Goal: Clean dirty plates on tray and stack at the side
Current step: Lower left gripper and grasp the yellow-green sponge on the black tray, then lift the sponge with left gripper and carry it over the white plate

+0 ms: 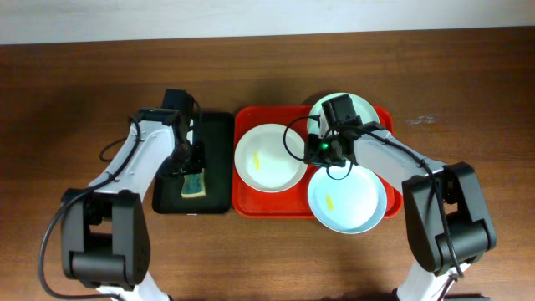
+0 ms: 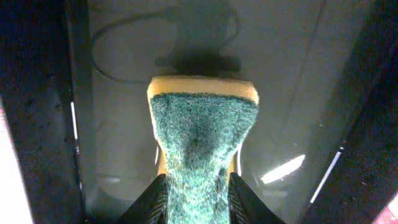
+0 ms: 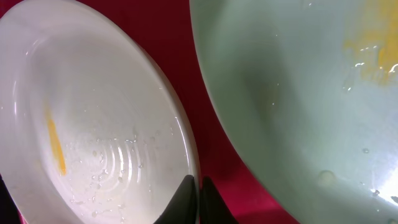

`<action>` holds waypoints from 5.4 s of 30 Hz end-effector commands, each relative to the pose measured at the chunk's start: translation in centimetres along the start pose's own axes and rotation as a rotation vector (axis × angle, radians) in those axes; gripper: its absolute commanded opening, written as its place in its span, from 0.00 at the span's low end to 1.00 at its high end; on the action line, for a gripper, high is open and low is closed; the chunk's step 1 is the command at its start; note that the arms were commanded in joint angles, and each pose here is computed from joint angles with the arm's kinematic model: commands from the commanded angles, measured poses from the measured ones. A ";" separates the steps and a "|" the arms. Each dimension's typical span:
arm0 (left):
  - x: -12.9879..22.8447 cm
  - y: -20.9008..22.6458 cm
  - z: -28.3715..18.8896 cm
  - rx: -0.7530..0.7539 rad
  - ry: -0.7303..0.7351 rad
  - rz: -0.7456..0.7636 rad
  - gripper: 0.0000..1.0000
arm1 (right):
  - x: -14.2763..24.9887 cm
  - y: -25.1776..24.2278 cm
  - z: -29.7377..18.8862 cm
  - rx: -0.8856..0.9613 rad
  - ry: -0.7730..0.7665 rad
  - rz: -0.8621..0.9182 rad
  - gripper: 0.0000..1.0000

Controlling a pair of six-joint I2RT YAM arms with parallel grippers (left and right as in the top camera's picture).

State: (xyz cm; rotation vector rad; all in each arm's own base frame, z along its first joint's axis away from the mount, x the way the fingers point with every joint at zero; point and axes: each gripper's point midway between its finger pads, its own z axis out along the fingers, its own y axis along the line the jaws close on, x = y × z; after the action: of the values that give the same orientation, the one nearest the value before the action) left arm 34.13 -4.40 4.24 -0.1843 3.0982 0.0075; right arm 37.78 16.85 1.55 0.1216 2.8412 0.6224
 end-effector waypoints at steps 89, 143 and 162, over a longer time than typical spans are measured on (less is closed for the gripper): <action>-4.9 -4.5 -4.5 0.199 -0.017 0.173 0.00 | 1.0 0.5 -0.7 0.005 0.094 -0.030 0.04; -4.3 -14.7 -2.6 0.314 -0.056 0.230 0.00 | 2.0 0.2 0.4 0.080 0.082 -0.079 0.26; -4.3 -14.7 -2.5 0.313 -0.057 0.240 0.00 | 1.8 0.0 0.4 0.092 0.070 -0.081 0.04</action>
State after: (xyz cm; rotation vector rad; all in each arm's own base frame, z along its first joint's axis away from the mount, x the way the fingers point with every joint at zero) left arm 39.75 -18.31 6.85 0.1905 2.9964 -0.4497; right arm 36.43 17.21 1.63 0.0138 2.9088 0.4989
